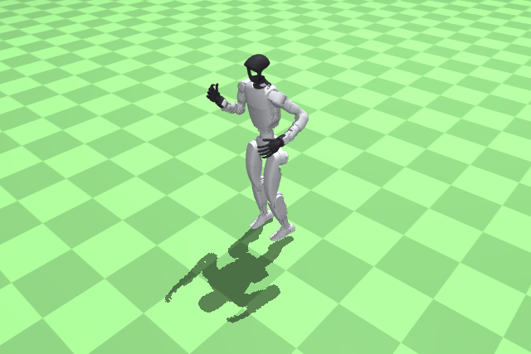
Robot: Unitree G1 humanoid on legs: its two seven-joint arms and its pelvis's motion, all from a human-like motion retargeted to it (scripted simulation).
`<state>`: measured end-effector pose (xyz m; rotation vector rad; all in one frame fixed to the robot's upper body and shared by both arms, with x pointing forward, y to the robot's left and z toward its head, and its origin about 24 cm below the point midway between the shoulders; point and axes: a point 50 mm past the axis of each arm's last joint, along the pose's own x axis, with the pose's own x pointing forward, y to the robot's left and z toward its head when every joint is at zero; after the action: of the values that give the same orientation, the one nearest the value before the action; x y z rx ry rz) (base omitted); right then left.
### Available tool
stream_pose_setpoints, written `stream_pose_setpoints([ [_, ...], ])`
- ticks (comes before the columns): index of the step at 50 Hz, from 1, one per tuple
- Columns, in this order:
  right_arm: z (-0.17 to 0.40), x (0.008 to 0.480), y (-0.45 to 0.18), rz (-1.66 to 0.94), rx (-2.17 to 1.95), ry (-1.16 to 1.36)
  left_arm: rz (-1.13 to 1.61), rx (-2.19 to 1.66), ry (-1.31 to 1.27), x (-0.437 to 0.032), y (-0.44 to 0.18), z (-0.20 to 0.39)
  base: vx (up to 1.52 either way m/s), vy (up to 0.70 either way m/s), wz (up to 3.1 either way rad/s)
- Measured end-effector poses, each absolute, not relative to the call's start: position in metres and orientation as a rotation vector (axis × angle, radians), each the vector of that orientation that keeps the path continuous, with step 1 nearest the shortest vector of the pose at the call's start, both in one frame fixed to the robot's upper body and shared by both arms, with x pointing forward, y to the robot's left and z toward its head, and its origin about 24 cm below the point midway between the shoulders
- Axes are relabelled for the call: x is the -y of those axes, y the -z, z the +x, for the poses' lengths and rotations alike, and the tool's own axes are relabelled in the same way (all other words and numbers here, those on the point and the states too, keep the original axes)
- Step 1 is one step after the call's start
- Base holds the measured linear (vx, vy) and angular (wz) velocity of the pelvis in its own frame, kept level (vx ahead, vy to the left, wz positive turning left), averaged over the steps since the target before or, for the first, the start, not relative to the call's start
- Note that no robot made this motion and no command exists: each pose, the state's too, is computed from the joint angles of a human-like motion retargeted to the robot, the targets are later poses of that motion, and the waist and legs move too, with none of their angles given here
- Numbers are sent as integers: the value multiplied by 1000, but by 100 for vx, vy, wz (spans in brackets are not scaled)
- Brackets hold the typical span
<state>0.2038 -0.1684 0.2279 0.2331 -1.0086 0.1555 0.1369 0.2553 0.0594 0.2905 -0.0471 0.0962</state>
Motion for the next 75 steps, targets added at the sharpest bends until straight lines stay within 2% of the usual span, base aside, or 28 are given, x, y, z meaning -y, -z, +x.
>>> stream_pose_setpoints([
  [5, 196, 165, -156, 101, 644, -264, 234, 382, -86, -217, -98, 190, -3, 0, 8],
  [9, 183, 171, -94, -82, 321, -286, 375, 906, -54, -172, -203, 242, -17, -2, 86],
  [12, 153, 182, -63, 5, 127, -211, 419, 1271, -184, -150, -287, 242, -14, -6, 28],
  [15, 131, 183, -56, 102, 45, -204, 265, 1439, -348, -156, -313, 219, -6, -9, -58],
  [20, 149, 194, -72, -12, 131, -189, 146, 1196, -397, -200, -256, 205, -10, -16, -30],
  [25, 198, 190, -114, 21, 408, -47, 77, 677, -154, -207, -162, 215, -30, -19, -16],
  [28, 231, 175, -165, 57, 679, -50, 107, 384, -57, -204, -97, 212, -38, -11, -29],
  [31, 251, 155, -227, 57, 912, -166, 92, 51, -85, -208, -31, 183, -35, -3, -59],
  [33, 247, 148, -268, 97, 1079, -195, 50, -88, -107, -213, -9, 158, -27, -4, -14],
  [36, 220, 150, -296, 243, 1273, -179, 150, -141, -32, -223, -13, 133, -13, -4, 19],
  [40, 196, 176, -290, 303, 1316, -74, 275, -127, 33, -237, -38, 120, -15, 9, 39],
  [46, 186, 214, -214, 31, 915, 78, 260, -26, 56, -233, -53, 134, -24, 17, 47],
  [50, 183, 225, -139, -20, 505, 83, 221, 237, -19, -210, -77, 189, -38, 25, 48],
  [52, 177, 226, -95, 25, 277, 83, 265, 491, -54, -188, -124, 238, -41, 27, 107],
  [55, 143, 237, -52, 73, 30, 153, 383, 944, -146, -152, -234, 278, -32, 21, 144],
  [57, 125, 238, -46, 117, -37, 155, 335, 1160, -228, -139, -287, 270, -22, 14, 89],
  [60, 128, 233, -55, 137, -41, 75, 113, 1340, -272, -134, -316, 241, -15, 10, -1],
  [62, 142, 225, -66, 93, 8, -18, 28, 1372, -224, -139, -310, 224, -18, 7, -51],
  [68, 202, 189, -124, -104, 381, -234, 67, 1181, -76, -159, -252, 196, -30, 7, -44],
  [72, 245, 178, -196, -295, 766, -174, 332, 733, -90, -191, -171, 201, -37, 6, -104],
  [75, 245, 179, -269, -200, 1101, -61, 474, 137, -138, -236, -64, 166, -30, 9, -195],
])
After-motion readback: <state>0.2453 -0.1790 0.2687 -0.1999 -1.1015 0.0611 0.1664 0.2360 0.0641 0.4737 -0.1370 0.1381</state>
